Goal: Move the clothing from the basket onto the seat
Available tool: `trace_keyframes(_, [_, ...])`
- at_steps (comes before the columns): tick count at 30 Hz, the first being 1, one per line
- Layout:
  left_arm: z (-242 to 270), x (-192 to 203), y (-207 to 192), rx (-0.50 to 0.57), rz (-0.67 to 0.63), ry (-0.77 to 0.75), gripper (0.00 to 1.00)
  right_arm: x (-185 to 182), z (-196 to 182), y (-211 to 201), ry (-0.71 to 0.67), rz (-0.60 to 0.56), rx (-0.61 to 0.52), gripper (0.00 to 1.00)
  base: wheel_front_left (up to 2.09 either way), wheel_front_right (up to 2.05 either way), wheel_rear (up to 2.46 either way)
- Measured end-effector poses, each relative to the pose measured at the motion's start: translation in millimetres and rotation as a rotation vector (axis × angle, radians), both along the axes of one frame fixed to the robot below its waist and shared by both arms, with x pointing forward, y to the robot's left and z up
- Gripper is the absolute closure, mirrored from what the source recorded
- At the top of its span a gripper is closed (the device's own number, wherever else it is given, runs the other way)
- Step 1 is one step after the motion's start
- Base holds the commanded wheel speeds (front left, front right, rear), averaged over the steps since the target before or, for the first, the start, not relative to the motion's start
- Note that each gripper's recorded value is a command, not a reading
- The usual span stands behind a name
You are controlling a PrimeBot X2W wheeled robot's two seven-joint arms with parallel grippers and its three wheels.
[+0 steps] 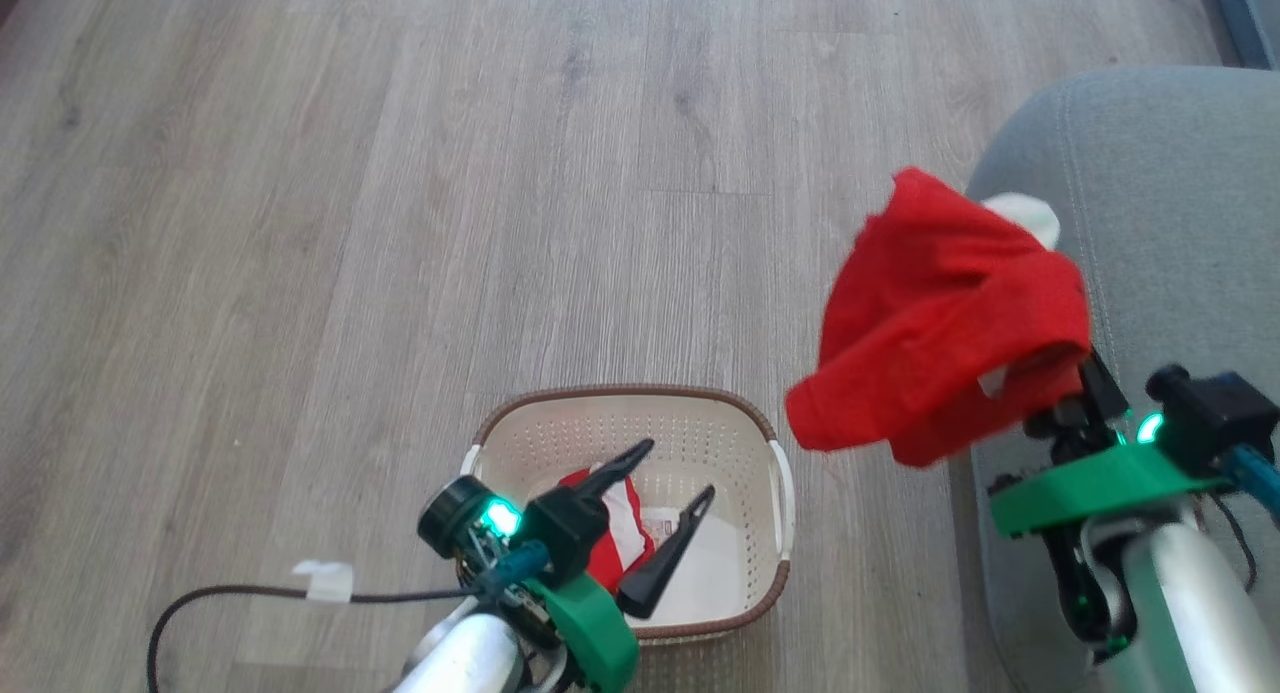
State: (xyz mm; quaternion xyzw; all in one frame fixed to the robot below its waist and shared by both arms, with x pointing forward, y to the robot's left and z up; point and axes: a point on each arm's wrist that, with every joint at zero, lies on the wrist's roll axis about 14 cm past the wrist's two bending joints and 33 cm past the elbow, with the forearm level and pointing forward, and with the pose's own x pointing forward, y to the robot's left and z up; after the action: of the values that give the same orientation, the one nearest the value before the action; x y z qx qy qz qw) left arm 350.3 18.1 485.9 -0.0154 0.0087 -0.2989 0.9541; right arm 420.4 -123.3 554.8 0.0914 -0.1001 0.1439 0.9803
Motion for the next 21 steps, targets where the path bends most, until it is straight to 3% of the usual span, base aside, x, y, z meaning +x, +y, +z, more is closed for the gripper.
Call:
trace_keyframes(10, [-4,-3,10,-0.033,0.053,0.025,0.0,-10,-40,-28,0.121,-0.099,0.014,1.0,0.0,0.0,0.0])
trace_keyframes(21, [0,0,13,-0.053,0.071,0.018,0.0,-14,-49,-35,0.149,-0.133,0.034,1.0,0.0,0.0,0.0])
